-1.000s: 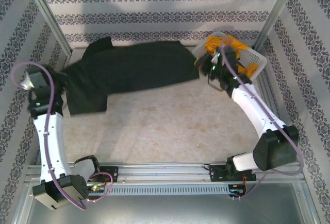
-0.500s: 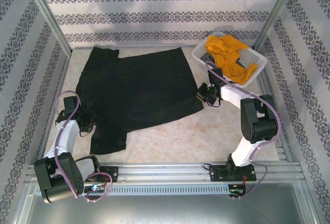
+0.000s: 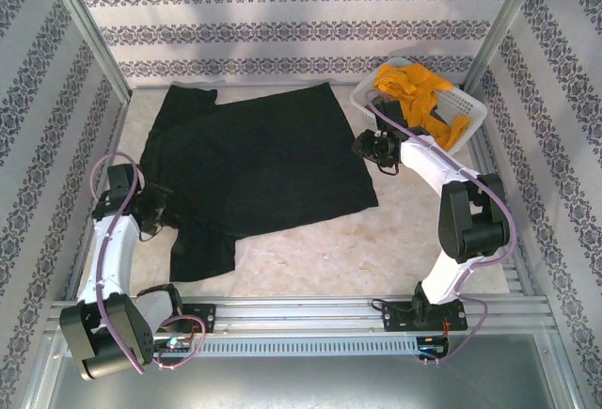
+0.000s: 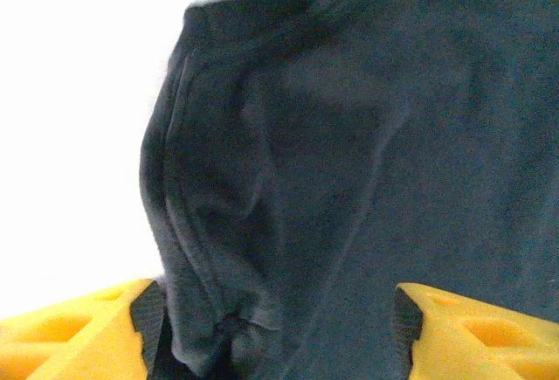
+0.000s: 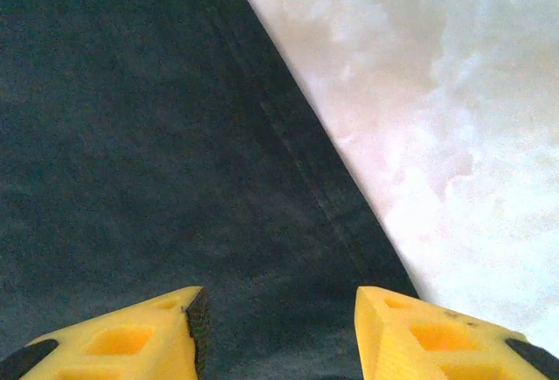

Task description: Fold and stack the t-shirts

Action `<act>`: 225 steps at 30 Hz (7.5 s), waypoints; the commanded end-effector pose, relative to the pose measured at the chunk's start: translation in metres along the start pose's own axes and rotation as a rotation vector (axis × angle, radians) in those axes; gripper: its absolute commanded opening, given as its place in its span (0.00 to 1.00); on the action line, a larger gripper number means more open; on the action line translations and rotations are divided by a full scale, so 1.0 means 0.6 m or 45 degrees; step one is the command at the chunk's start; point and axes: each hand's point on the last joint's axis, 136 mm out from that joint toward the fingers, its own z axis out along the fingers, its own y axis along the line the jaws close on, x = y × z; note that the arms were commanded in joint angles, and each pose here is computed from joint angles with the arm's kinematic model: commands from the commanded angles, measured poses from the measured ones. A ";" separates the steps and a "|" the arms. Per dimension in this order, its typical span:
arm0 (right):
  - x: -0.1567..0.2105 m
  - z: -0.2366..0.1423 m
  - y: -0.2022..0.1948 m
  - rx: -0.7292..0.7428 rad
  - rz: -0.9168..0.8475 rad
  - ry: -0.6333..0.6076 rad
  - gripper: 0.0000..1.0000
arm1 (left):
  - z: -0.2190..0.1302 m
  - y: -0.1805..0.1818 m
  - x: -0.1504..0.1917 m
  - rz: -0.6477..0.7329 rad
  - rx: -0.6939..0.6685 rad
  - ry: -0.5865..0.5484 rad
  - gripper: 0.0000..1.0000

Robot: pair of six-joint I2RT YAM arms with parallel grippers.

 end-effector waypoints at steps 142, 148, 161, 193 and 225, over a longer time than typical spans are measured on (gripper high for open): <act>0.110 0.002 -0.159 0.240 0.221 0.316 0.00 | 0.058 0.115 0.198 -0.202 -0.303 0.332 0.51; 0.114 -0.003 -0.162 0.244 0.226 0.309 0.00 | 0.069 0.135 0.208 -0.178 -0.371 0.349 0.44; 0.114 -0.008 -0.158 0.225 0.228 0.296 0.00 | 0.062 0.144 0.172 -0.067 -0.386 0.204 0.18; 0.028 -0.401 0.056 -0.488 -0.140 -0.554 0.00 | -0.277 -0.052 -0.012 0.039 0.288 -0.365 0.00; -0.410 -0.510 0.303 -0.959 0.006 -0.924 0.00 | -0.509 -0.404 -0.323 -0.120 0.873 -0.714 0.00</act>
